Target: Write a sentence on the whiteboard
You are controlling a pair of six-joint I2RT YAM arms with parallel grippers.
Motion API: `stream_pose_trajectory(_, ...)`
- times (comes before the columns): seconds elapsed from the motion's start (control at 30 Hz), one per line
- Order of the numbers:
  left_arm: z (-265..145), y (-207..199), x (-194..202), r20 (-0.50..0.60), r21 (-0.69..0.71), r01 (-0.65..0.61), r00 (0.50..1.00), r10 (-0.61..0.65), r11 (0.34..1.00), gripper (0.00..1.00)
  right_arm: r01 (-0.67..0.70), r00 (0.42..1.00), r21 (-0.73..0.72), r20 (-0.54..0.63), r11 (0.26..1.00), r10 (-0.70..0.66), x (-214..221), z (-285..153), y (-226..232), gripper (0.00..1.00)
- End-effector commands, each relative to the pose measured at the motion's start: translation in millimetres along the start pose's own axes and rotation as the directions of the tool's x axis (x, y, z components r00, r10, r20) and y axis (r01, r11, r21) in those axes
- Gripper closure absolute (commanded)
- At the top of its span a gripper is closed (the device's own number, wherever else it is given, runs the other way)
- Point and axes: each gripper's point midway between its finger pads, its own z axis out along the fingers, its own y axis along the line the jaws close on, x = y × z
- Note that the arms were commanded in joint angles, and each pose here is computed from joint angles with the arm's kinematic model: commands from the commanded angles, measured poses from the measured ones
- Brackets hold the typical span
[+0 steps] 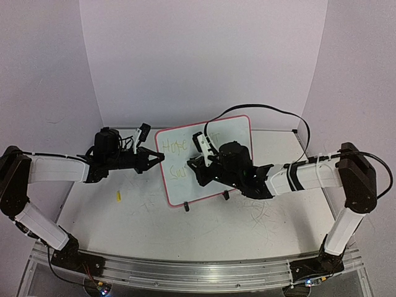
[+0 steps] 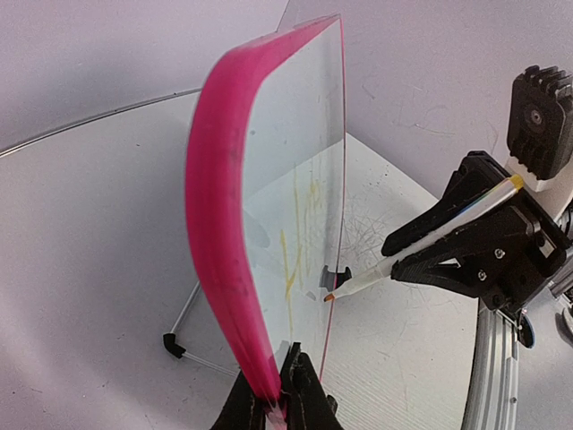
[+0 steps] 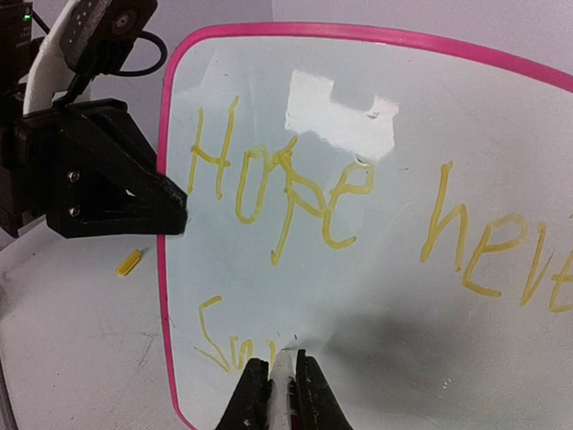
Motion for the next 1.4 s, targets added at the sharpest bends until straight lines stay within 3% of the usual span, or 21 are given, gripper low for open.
stream_pose_trajectory(0.0,-1,25,-3,-0.013,-0.132,-0.091,0.996,0.09,0.987,1.0,-0.012,0.998,-0.024,0.057,1.0,0.013,-19,5,6,1.0)
stream_pose_trajectory(0.9,-1,26,-1,-0.019,-0.133,-0.09,0.996,0.089,0.987,1.0,-0.018,1.0,0.06,0.023,0.998,0.017,-7,11,-9,1.0)
stream_pose_trajectory(1.13,0,25,-1,-0.02,-0.13,-0.09,0.996,0.088,0.987,1.0,-0.025,0.999,0.139,0.04,0.99,0.02,-11,2,-23,1.0)
stream_pose_trajectory(1.37,0,25,-1,-0.019,-0.13,-0.09,0.996,0.089,0.987,1.0,-0.033,0.994,0.092,0.105,0.995,0.024,-31,-20,-17,1.0)
